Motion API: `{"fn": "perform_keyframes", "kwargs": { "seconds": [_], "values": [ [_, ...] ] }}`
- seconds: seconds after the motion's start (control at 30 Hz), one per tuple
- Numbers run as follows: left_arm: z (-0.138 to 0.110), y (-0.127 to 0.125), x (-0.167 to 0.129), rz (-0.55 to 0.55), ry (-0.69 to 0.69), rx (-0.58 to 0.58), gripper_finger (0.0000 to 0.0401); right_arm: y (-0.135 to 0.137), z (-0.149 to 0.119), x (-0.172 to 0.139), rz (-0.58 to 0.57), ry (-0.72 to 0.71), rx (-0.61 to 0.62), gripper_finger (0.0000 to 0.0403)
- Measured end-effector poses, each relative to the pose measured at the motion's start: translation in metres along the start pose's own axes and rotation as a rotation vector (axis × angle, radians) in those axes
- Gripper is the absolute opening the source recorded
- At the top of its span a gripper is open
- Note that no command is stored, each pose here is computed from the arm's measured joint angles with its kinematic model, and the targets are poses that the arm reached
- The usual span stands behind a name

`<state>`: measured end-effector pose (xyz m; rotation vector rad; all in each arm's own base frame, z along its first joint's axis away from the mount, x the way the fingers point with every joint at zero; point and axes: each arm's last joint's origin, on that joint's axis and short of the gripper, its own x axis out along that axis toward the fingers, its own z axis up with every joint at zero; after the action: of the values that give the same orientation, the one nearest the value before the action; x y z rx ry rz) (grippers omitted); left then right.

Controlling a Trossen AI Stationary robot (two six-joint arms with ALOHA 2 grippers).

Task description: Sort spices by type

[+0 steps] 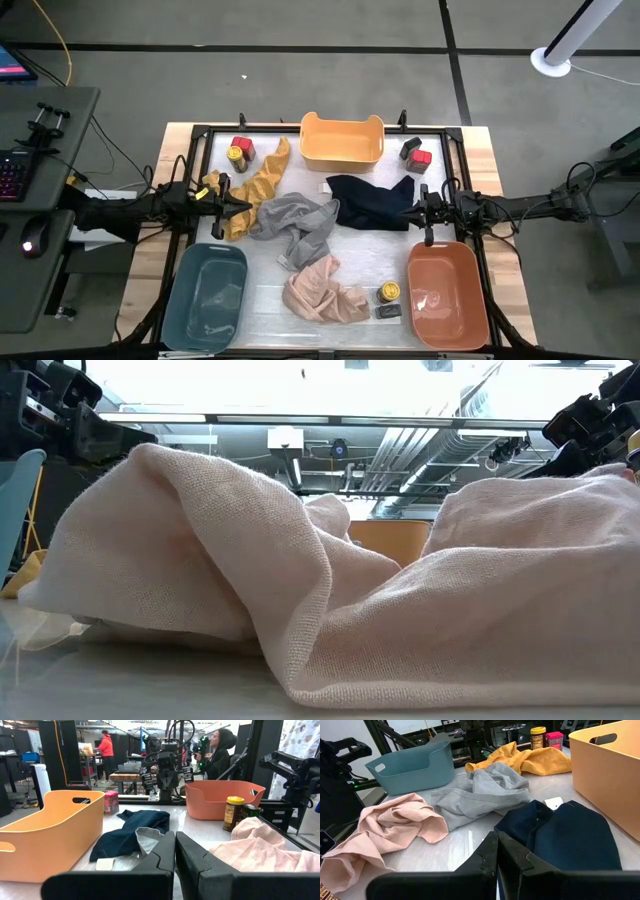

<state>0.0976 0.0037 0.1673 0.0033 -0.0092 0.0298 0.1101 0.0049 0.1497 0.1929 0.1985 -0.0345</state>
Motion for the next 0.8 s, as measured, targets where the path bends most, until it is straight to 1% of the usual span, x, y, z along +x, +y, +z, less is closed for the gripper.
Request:
{"fn": "perform_keyframes", "kwargs": {
  "seconds": [0.8],
  "values": [
    [0.0001, 0.0, 0.0, 0.0, 0.0, 0.0, 0.0, 0.0, -0.0001, 0.0, 0.0, 0.0, 0.001, 0.0]
  ]
}}
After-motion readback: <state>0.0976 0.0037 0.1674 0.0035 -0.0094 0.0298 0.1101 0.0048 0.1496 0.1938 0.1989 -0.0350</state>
